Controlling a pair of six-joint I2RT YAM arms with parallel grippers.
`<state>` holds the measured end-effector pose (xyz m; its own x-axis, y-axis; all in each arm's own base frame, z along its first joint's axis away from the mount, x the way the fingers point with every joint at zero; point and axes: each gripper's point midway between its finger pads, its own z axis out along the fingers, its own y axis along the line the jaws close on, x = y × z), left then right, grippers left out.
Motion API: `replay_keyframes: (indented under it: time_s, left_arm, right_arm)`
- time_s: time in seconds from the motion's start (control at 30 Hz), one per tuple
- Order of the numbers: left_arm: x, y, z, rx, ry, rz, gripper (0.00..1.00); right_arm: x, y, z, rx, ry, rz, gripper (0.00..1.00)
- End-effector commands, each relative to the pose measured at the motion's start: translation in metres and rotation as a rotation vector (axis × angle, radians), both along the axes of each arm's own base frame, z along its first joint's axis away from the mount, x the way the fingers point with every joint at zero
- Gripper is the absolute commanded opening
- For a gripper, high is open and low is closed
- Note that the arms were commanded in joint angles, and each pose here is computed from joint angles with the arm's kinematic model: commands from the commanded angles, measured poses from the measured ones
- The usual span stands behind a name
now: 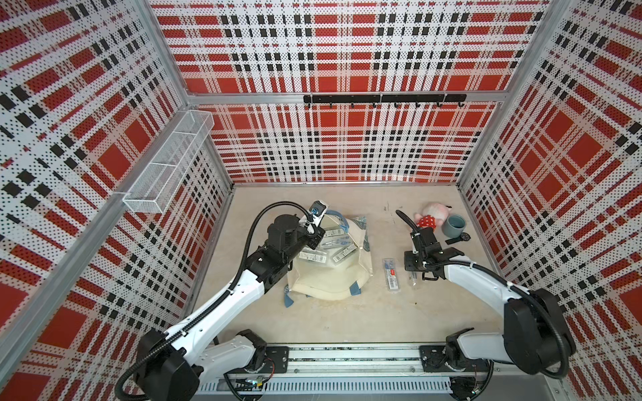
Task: Take out the compass set from the canvas bag
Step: Place the compass set at the center of the board, then adjust the compass set at the center of the board.
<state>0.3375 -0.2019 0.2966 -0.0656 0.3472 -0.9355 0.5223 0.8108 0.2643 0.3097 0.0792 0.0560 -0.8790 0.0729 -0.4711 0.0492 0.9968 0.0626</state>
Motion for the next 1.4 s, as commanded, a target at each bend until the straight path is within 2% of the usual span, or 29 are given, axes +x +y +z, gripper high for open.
replay_keyframes:
  time_s: [0.0, 0.1, 0.23, 0.6, 0.83, 1.07, 1.37]
  left_arm:
    - [0.002, -0.001, 0.039, -0.081, -0.120, -0.004, 0.00]
    - [0.002, 0.000, 0.037, -0.080, -0.119, -0.001, 0.00]
    - [0.003, 0.000, 0.036, -0.082, -0.117, -0.009, 0.00]
    - [0.002, -0.001, 0.037, -0.086, -0.115, -0.017, 0.00]
    - [0.002, -0.002, 0.037, -0.089, -0.114, -0.023, 0.00]
    - [0.001, -0.002, 0.038, -0.089, -0.117, -0.025, 0.00]
    - [0.001, -0.002, 0.038, -0.092, -0.116, -0.028, 0.00]
  right_arm:
    - [0.020, 0.013, 0.002, 0.087, -0.047, 0.005, 0.26]
    - [0.018, 0.013, -0.005, 0.082, -0.024, 0.011, 0.32]
    - [0.018, 0.014, -0.006, 0.079, -0.016, 0.016, 0.44]
    - [0.017, 0.012, -0.001, 0.074, -0.010, 0.003, 0.54]
    - [0.007, -0.003, -0.012, 0.041, 0.011, -0.040, 0.68]
    - [-0.002, -0.003, -0.022, 0.070, 0.038, -0.053, 0.67]
    - [-0.012, 0.005, -0.027, 0.136, 0.059, -0.058, 0.53]
